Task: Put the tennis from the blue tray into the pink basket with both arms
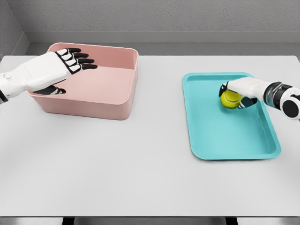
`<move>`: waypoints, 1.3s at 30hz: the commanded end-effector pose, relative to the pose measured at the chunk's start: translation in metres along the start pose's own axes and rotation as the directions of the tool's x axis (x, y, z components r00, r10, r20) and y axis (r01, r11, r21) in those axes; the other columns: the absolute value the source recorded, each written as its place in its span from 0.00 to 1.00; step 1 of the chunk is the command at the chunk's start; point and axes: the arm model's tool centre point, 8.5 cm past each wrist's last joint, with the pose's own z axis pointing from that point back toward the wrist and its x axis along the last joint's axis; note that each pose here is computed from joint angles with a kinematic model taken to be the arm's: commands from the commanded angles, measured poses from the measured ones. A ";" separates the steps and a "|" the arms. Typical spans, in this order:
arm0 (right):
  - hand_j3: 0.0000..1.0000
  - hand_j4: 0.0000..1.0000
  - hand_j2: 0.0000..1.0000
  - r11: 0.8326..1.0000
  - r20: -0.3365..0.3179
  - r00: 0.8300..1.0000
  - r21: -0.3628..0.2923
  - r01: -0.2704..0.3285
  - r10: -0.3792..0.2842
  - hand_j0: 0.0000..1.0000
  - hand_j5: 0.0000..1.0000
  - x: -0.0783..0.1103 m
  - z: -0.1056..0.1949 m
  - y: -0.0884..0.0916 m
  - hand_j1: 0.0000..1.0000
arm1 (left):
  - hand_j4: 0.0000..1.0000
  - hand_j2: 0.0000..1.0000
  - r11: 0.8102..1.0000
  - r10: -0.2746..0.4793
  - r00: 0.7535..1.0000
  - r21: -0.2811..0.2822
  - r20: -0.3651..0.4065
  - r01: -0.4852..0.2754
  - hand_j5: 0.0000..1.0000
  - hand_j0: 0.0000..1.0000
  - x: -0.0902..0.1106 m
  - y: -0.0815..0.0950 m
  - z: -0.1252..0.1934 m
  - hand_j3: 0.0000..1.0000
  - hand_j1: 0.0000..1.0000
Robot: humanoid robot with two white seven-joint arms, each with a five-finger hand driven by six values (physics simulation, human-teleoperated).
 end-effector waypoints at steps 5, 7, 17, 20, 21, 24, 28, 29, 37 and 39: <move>0.54 0.54 0.54 0.998 0.069 0.997 -0.046 -0.044 0.047 0.54 0.54 0.026 0.009 -0.014 0.54 | 1.00 1.00 1.000 0.004 1.000 0.001 -0.002 -0.004 1.00 1.00 -0.001 0.001 0.002 1.00 1.00; 0.54 0.54 0.54 0.996 0.102 0.993 -0.062 -0.061 0.067 0.54 0.54 0.038 0.013 -0.017 0.54 | 1.00 1.00 1.000 0.004 1.000 0.001 -0.002 -0.004 1.00 1.00 -0.001 0.001 0.002 1.00 1.00; 0.54 0.54 0.54 0.981 0.280 0.942 -0.113 -0.159 0.185 0.54 0.54 0.071 0.018 -0.023 0.54 | 1.00 1.00 1.000 0.003 1.000 0.000 -0.004 -0.003 1.00 1.00 -0.001 0.001 0.002 1.00 1.00; 0.54 0.54 0.54 0.976 0.313 0.928 -0.134 -0.169 0.204 0.54 0.54 0.082 0.016 -0.029 0.54 | 1.00 1.00 1.000 0.003 1.000 0.000 -0.004 -0.003 1.00 1.00 -0.001 0.001 0.002 1.00 1.00; 0.54 0.54 0.54 0.975 0.323 0.923 -0.137 -0.173 0.210 0.54 0.54 0.083 0.016 -0.030 0.54 | 1.00 1.00 1.000 0.003 1.000 0.000 -0.004 -0.003 1.00 1.00 -0.001 0.001 0.002 1.00 1.00; 0.52 0.52 0.52 0.968 0.363 0.900 -0.155 -0.197 0.241 0.52 0.52 0.091 0.017 -0.032 0.52 | 1.00 1.00 1.000 0.003 1.000 0.000 -0.004 -0.003 1.00 1.00 -0.001 0.001 0.002 1.00 1.00; 0.51 0.51 0.51 0.961 0.412 0.871 -0.173 -0.215 0.269 0.51 0.51 0.104 0.016 -0.032 0.51 | 1.00 1.00 1.000 0.003 1.000 0.000 -0.002 -0.003 1.00 1.00 -0.001 0.001 0.002 1.00 1.00; 0.51 0.51 0.51 0.957 0.429 0.858 -0.183 -0.224 0.283 0.51 0.51 0.108 0.016 -0.034 0.51 | 1.00 1.00 1.000 0.003 1.000 0.000 -0.002 -0.003 1.00 1.00 -0.001 0.001 0.002 1.00 1.00; 0.51 0.51 0.51 0.944 0.534 0.779 -0.222 -0.245 0.328 0.51 0.51 0.138 0.015 -0.034 0.51 | 1.00 1.00 1.000 0.006 1.000 -0.001 -0.002 -0.006 1.00 1.00 0.000 0.000 0.002 1.00 1.00; 0.51 0.51 0.51 0.942 0.549 0.766 -0.228 -0.248 0.335 0.51 0.51 0.147 0.013 -0.035 0.51 | 1.00 1.00 1.000 0.006 1.000 0.000 -0.002 -0.006 1.00 1.00 0.000 0.000 0.002 1.00 1.00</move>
